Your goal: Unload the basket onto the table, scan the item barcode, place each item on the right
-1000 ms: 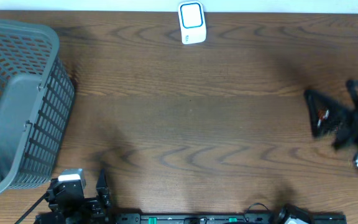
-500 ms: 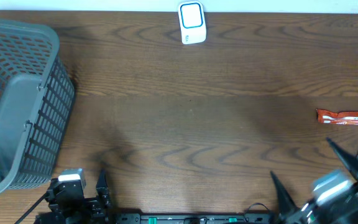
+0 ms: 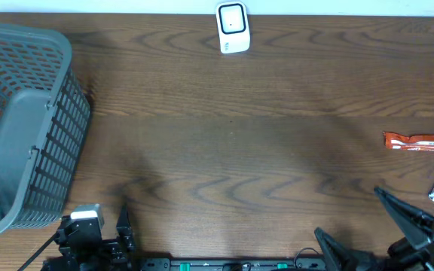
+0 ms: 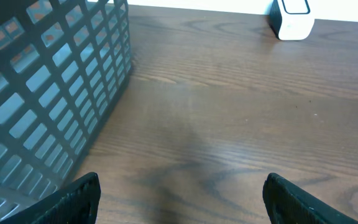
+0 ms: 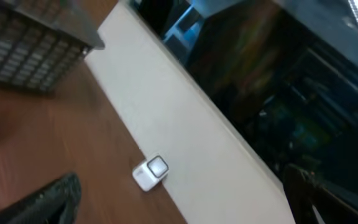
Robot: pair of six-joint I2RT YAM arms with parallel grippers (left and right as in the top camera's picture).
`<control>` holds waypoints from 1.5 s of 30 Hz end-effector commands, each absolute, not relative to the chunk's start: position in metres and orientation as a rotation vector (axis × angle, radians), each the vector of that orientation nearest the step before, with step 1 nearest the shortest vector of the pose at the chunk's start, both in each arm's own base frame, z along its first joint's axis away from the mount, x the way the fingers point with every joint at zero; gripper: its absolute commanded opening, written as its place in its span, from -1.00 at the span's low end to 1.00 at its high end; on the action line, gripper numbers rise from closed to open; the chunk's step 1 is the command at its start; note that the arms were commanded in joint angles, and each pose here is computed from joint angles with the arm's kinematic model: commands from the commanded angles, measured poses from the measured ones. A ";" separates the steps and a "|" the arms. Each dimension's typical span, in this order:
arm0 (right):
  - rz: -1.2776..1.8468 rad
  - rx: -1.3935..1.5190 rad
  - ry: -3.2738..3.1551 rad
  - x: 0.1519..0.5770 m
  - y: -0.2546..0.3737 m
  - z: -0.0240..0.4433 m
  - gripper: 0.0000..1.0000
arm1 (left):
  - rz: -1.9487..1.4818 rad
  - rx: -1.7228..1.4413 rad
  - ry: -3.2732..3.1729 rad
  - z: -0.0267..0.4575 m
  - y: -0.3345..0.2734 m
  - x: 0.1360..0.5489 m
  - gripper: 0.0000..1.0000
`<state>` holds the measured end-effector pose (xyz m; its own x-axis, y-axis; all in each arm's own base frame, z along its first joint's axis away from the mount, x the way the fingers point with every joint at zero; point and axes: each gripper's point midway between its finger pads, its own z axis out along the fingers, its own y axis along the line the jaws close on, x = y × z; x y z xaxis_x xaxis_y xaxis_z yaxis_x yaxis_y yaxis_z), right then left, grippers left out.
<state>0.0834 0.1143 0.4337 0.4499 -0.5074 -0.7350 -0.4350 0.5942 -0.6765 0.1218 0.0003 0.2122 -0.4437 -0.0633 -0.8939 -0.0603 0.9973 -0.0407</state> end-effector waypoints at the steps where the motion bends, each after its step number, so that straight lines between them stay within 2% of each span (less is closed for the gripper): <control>1: 0.060 -0.710 1.304 0.100 0.092 0.419 0.98 | -0.011 -0.079 2.024 0.214 -0.001 0.121 0.68; 4: 0.085 -0.550 1.314 0.116 0.077 0.412 0.99 | -0.011 -0.079 2.024 0.214 -0.001 0.121 0.68; 12: 0.102 -0.543 1.105 0.151 0.080 0.381 0.99 | -0.011 -0.079 2.024 0.214 -0.001 0.121 0.68; 16: 0.149 -0.393 1.079 0.172 0.066 0.362 0.98 | -0.011 -0.079 2.023 0.214 -0.001 0.121 0.68; 27: 0.087 -0.136 1.252 0.229 0.030 0.266 0.99 | -0.011 -0.079 2.024 0.214 -0.001 0.121 0.68; 41: 0.030 -0.078 1.600 0.246 0.016 0.167 0.98 | -0.011 -0.079 2.024 0.214 -0.001 0.121 0.68; 45: 0.026 -0.077 1.645 0.246 0.015 0.156 0.99 | -0.011 -0.079 2.024 0.214 -0.001 0.121 0.68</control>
